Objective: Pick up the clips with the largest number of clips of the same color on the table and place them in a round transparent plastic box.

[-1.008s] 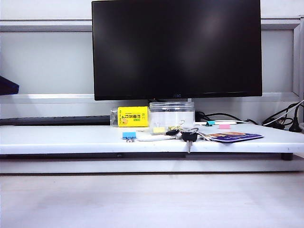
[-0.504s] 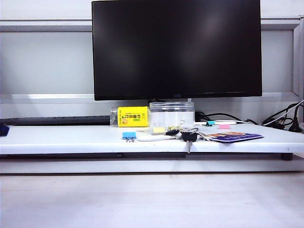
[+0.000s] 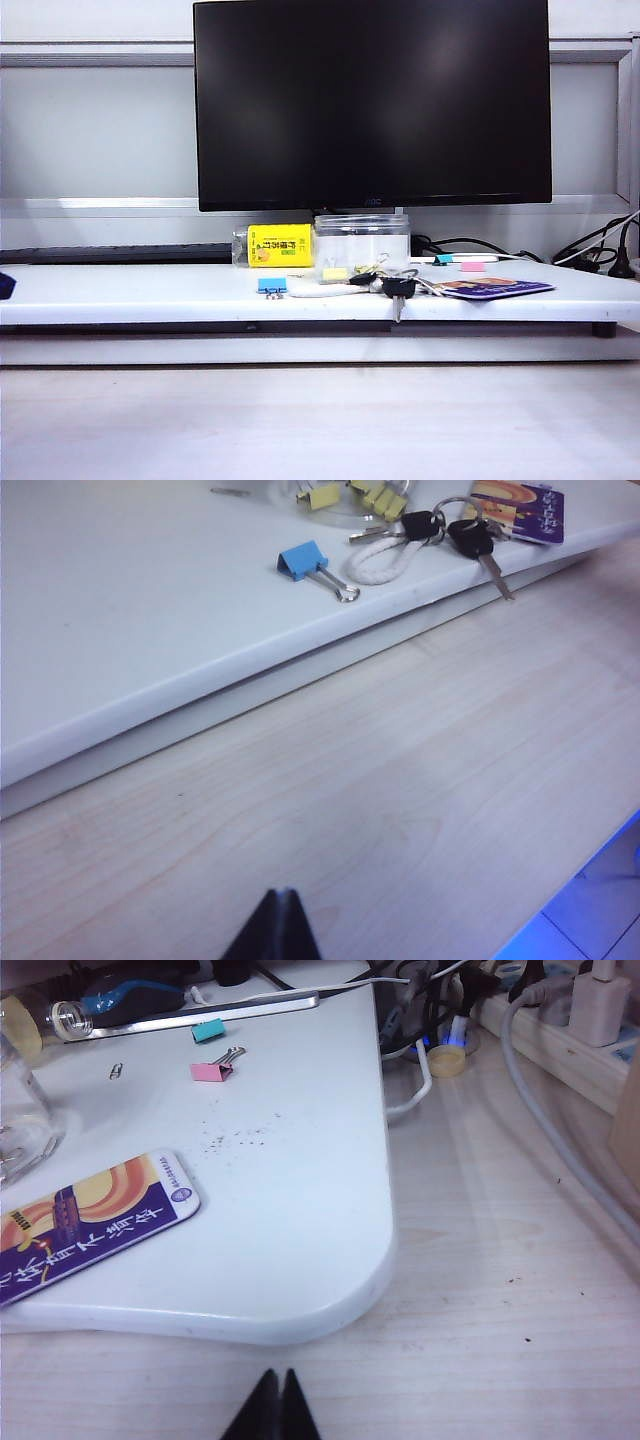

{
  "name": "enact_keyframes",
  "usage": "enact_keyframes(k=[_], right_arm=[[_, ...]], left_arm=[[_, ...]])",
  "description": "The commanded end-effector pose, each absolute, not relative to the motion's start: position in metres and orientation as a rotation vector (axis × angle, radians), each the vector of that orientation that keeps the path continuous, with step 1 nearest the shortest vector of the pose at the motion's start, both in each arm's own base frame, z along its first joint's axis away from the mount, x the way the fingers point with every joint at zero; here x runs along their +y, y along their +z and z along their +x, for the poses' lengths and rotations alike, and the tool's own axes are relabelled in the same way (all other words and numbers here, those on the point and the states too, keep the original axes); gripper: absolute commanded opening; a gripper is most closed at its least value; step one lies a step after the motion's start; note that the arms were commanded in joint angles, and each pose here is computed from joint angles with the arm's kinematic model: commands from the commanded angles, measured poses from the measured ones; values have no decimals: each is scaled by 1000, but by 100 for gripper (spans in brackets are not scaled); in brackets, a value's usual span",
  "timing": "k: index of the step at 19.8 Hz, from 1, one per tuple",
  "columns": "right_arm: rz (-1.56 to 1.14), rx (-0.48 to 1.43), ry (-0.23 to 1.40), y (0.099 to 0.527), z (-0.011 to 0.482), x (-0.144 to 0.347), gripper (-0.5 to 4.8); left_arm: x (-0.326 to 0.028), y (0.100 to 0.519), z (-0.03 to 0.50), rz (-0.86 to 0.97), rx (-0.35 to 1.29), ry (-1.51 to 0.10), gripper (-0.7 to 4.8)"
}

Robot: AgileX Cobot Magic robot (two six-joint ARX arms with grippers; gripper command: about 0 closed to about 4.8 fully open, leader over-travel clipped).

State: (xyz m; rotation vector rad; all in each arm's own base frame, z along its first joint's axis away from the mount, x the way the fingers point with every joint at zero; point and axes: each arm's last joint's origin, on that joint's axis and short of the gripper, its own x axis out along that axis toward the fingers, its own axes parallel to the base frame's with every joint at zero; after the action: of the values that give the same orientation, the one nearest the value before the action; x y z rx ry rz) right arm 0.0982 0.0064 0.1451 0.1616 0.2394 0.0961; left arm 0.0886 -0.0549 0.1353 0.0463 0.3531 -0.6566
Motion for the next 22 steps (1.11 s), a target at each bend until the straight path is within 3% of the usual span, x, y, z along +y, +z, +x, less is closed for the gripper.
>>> enact_keyframes(k=[1, 8, 15, 22], right_arm=[[159, 238, 98, 145, 98, 6, -1], [158, 229, 94, 146, 98, 6, -1], [154, 220, 90, 147, 99, 6, -1], [154, 216, 92, 147, 99, 6, -1]], left_arm=[[-55, 133, 88, 47, 374, -661, -5], [-51, 134, 90, 33, 357, -638, -5], [-17, 145, 97, -45, 224, -298, -5], [-9, 151, 96, -47, 149, -216, -5]])
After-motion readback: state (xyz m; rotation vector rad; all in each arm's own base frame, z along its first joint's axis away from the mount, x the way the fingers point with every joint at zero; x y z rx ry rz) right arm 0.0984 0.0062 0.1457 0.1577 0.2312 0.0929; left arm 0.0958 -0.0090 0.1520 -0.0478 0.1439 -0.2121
